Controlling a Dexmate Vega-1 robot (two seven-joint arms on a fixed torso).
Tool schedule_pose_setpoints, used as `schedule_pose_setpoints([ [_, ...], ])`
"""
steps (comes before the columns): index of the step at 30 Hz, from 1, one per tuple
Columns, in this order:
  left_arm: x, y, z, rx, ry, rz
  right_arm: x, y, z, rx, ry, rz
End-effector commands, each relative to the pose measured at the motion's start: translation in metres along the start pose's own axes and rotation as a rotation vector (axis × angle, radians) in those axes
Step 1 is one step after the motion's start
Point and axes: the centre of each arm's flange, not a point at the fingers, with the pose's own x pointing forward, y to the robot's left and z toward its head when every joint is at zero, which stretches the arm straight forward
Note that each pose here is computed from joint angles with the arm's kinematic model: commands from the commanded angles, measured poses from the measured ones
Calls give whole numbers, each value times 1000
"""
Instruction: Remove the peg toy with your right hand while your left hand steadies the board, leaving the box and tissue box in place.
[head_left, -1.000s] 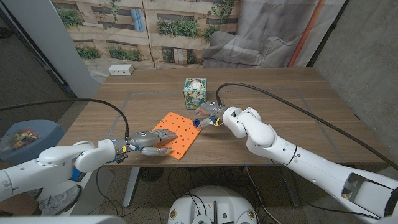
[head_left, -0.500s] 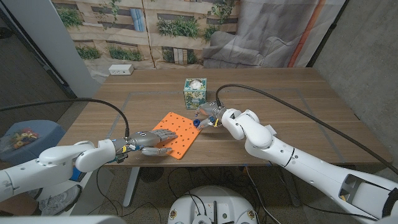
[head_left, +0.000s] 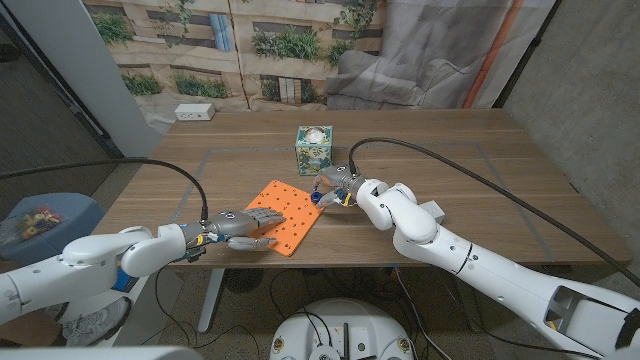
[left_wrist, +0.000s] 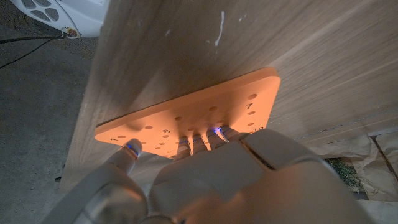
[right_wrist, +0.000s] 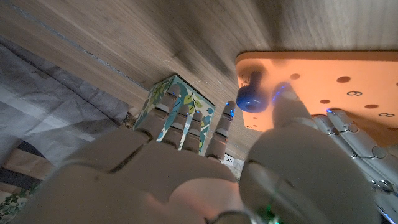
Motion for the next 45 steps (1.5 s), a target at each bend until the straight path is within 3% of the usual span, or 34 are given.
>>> schedule_pose_setpoints([
  [1,0,-3,1,-3,-4,-9,1,4,-1,35,11,-51],
  [27,4,0,3,-5,-5,-16,2,9,-3,34,14,-105],
  [45,5,-3,5,-10,-7,-17,2,9,-2,48,5,-102],
])
